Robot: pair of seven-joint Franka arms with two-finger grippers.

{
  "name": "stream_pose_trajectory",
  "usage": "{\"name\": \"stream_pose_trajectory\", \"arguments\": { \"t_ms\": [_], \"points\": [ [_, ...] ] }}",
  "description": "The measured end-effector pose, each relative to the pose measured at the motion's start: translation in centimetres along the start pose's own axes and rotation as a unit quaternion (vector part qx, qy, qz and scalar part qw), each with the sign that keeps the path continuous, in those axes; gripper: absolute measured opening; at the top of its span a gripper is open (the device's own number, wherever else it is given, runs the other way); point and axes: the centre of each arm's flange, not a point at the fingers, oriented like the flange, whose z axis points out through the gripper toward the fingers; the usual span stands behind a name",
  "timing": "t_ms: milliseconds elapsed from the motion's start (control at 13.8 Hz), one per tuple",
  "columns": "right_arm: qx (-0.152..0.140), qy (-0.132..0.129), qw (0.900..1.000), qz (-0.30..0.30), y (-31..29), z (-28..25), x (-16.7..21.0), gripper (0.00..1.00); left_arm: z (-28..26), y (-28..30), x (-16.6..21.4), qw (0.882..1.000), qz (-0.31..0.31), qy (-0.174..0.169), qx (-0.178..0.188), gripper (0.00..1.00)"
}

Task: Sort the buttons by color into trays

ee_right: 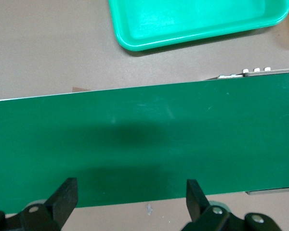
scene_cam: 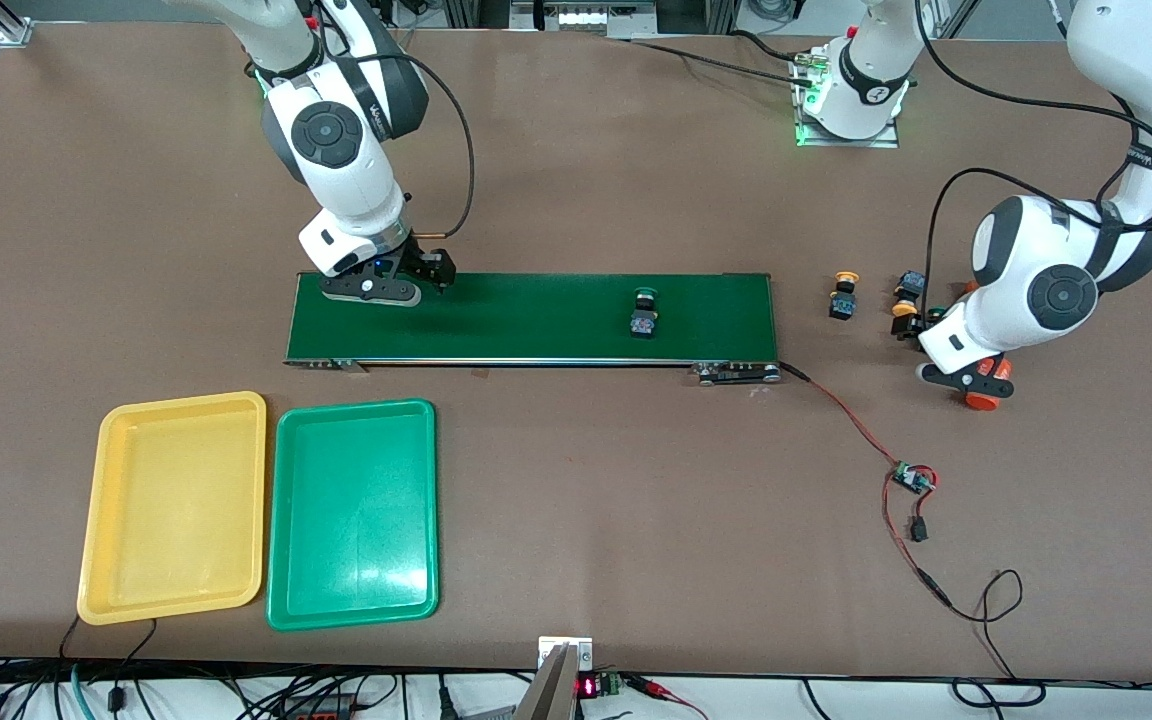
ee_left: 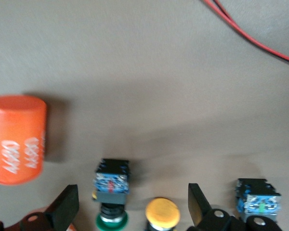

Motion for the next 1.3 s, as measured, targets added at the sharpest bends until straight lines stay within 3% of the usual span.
{"name": "stream_pose_trajectory", "arguments": {
  "t_ms": [362, 869, 1304],
  "points": [
    [0.000, 0.000, 1.000, -0.001, 0.0, 0.1, 0.0, 1.00, -3.1, -7.8, 1.0, 0.996, 0.072, 0.037, 0.036, 1.00],
    [0.001, 0.002, 0.998, -0.063, 0.4, 0.0, 0.3, 1.00, 1.2, -11.8, 3.1, 0.991, 0.119, 0.062, 0.018, 1.00],
    [0.002, 0.004, 0.998, -0.069, 0.4, 0.4, 0.6, 1.00, 3.1, -14.2, 2.4, 0.987, 0.144, 0.076, 0.014, 1.00]
  ]
}}
